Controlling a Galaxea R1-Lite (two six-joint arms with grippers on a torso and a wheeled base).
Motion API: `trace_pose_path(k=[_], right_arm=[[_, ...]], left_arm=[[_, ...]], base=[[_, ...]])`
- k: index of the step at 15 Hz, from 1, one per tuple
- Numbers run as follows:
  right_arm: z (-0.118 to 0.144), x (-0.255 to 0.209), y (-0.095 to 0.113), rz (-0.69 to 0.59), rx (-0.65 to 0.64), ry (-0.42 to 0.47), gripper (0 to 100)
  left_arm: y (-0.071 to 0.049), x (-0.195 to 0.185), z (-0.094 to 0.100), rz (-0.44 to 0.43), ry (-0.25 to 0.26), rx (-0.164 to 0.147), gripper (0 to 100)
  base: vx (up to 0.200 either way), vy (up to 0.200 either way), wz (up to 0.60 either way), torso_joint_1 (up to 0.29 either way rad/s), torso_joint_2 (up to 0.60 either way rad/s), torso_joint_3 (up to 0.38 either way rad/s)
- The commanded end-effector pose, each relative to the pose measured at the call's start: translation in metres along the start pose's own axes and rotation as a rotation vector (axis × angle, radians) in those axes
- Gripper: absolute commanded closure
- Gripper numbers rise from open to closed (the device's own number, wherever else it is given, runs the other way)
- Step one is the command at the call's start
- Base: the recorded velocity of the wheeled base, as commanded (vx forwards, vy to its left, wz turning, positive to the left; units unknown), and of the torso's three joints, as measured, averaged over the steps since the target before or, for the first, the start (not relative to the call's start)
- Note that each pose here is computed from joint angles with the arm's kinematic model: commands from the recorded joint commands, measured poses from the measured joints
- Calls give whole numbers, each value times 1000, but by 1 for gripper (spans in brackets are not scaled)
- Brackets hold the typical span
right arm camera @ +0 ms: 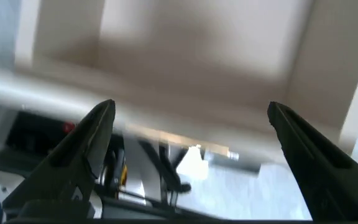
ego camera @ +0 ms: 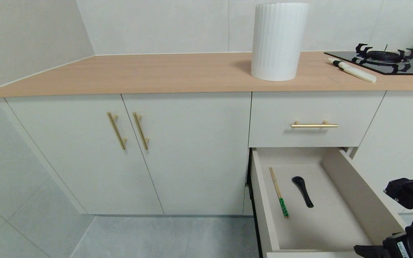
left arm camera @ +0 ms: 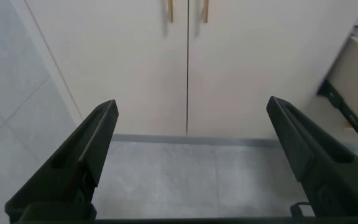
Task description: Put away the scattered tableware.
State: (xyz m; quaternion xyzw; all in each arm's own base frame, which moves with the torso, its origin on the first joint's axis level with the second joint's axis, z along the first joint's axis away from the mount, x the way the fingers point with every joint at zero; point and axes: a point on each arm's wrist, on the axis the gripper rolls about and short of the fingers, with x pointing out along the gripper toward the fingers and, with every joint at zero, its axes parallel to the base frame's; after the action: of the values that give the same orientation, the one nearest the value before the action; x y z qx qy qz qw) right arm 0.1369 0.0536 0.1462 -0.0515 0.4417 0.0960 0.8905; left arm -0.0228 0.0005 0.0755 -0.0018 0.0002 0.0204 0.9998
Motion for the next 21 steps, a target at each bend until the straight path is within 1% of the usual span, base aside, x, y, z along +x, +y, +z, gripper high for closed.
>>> trace_pose_path(k=[1, 3, 4, 5, 6, 8, 10, 11, 12, 15, 17, 18, 21], right_arm=[[0, 2, 2, 1, -17, 54, 0], [-1, 9, 5, -9, -35, 175, 0], [-1, 12, 5, -5, -36, 194, 0], [-1, 22, 7, 34, -35, 255, 0], [0, 28, 8, 46, -30, 281, 0], [2, 48, 12, 30, 6, 368, 0], [5, 53, 12, 23, 28, 381, 0], [8, 62, 14, 7, 69, 409, 0], [8, 64, 14, 2, 70, 411, 0], [12, 67, 15, 7, 75, 354, 0], [14, 68, 15, 10, 74, 343, 0], [16, 71, 16, 11, 76, 317, 0], [22, 78, 17, -36, 72, 263, 0]], left_arm=[[0, 0, 0, 1, 0, -1, 0], [0, 0, 0, 1, 0, -1, 0], [0, 0, 0, 1, 0, -1, 0], [0, 0, 0, 1, 0, -1, 0], [0, 0, 0, 1, 0, -1, 0], [0, 0, 0, 1, 0, -1, 0], [0, 0, 0, 1, 0, -1, 0], [0, 0, 0, 1, 0, -1, 0], [0, 0, 0, 1, 0, -1, 0], [0, 0, 0, 1, 0, -1, 0], [0, 0, 0, 1, 0, -1, 0], [0, 0, 0, 1, 0, -1, 0], [0, 0, 0, 1, 0, -1, 0]], base=[[0, 0, 0, 0, 0, 0], [0, 0, 0, 0, 0, 0], [0, 0, 0, 0, 0, 0], [0, 0, 0, 0, 0, 0], [0, 0, 0, 0, 0, 0], [0, 0, 0, 0, 0, 0], [0, 0, 0, 0, 0, 0], [0, 0, 0, 0, 0, 0], [0, 0, 0, 0, 0, 0], [0, 0, 0, 0, 0, 0], [0, 0, 0, 0, 0, 0], [0, 0, 0, 0, 0, 0], [0, 0, 0, 0, 0, 0]])
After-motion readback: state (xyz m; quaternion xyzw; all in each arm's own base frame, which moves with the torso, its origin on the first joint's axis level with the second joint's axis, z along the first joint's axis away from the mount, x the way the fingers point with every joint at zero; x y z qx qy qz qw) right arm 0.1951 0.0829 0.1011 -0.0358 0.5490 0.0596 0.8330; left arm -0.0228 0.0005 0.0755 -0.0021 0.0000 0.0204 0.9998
